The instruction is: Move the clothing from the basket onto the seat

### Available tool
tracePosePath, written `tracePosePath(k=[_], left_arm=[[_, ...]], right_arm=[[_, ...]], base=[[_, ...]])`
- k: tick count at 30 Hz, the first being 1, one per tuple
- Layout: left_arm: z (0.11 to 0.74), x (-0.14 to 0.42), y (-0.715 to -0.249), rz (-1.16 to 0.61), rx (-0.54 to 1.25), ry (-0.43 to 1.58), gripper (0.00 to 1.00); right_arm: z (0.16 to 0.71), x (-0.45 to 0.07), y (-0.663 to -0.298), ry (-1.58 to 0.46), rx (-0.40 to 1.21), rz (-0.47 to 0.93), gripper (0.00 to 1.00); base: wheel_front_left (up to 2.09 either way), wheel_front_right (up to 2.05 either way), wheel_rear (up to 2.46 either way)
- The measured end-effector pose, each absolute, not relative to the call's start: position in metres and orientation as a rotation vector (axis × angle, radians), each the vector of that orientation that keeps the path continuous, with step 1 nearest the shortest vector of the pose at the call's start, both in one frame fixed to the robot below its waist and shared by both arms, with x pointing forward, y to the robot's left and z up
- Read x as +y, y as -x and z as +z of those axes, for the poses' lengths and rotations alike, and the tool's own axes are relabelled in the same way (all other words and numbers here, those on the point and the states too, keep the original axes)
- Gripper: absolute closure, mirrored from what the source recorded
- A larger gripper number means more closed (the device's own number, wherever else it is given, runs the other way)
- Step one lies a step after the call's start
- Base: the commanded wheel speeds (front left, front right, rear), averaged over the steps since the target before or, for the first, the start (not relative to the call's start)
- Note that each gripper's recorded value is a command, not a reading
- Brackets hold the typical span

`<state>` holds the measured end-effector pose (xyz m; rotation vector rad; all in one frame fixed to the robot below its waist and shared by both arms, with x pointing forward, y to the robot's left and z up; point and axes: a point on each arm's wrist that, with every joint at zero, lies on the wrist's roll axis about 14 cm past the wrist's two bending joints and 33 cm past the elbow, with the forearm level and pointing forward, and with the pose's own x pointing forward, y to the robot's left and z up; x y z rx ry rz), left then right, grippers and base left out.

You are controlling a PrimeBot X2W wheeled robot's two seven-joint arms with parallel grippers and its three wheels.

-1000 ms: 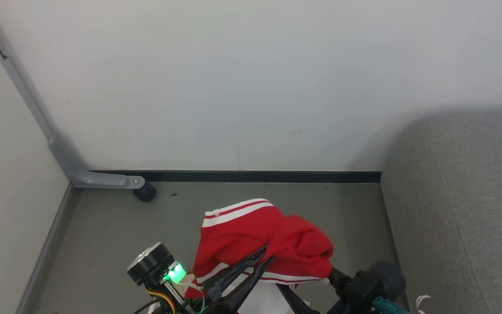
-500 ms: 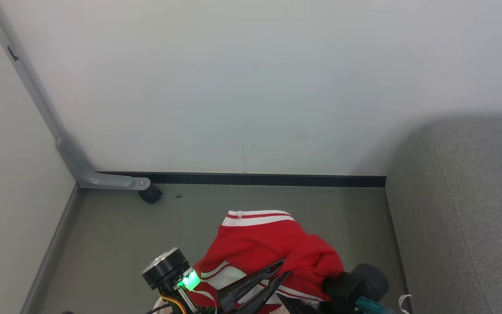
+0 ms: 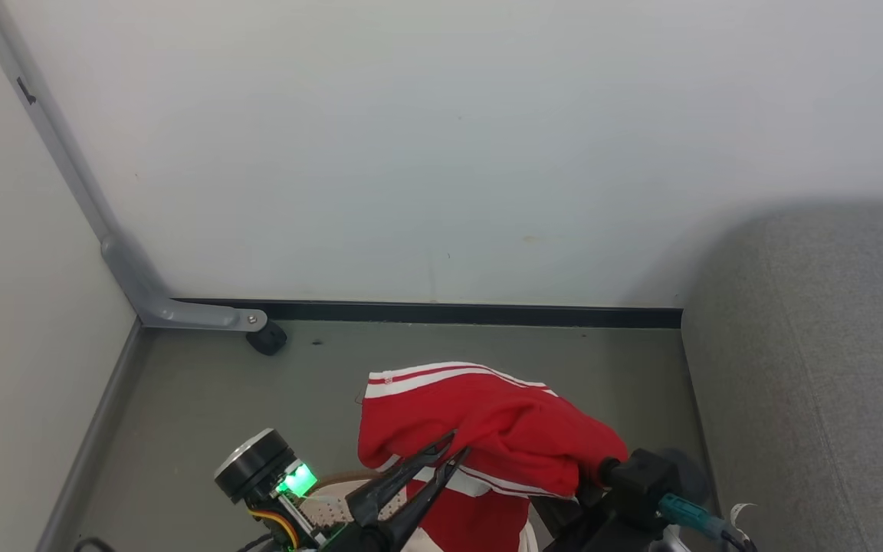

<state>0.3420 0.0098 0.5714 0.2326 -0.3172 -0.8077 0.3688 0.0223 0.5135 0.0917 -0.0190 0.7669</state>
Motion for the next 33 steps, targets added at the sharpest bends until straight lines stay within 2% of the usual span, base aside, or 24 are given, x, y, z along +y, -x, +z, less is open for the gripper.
tracePosePath(k=[1, 4, 5, 6, 7, 16, 26, 33], left_arm=[[0.569, 0.012, -0.344, -0.797, -0.308, -0.227, 0.92], [0.568, 0.019, -0.351, -0.752, -0.294, -0.2, 0.51], [0.568, 0.021, -0.353, -0.74, -0.292, -0.194, 0.24], [0.567, 0.022, -0.355, -0.734, -0.286, -0.193, 0.04], [0.565, 0.023, -0.356, -0.732, -0.281, -0.193, 0.0], [0.563, 0.025, -0.363, -0.694, -0.266, -0.158, 0.0], [0.544, 0.078, -0.387, -0.448, -0.18, -0.095, 0.0], [0.53, 0.1, -0.385, -0.337, -0.124, -0.021, 0.0]], right_arm=[[0.514, 0.021, -0.37, -0.097, -0.019, 0.761, 1.0], [0.516, 0.019, -0.373, -0.109, -0.023, 0.745, 1.0], [0.516, 0.018, -0.374, -0.111, -0.023, 0.741, 1.0], [0.516, 0.017, -0.375, -0.113, -0.024, 0.736, 1.0], [0.516, 0.015, -0.376, -0.115, -0.025, 0.73, 1.0], [0.521, 0.003, -0.384, -0.118, -0.04, 0.684, 1.0], [0.533, -0.011, -0.392, -0.113, -0.082, 0.639, 1.0], [0.535, -0.026, -0.393, -0.112, -0.092, 0.592, 1.0]], base=[[0.0, 0.0, 0.0], [0.0, 0.0, 0.0], [0.0, 0.0, 0.0], [0.0, 0.0, 0.0], [0.0, 0.0, 0.0], [0.0, 0.0, 0.0], [0.0, 0.0, 0.0], [0.0, 0.0, 0.0]])
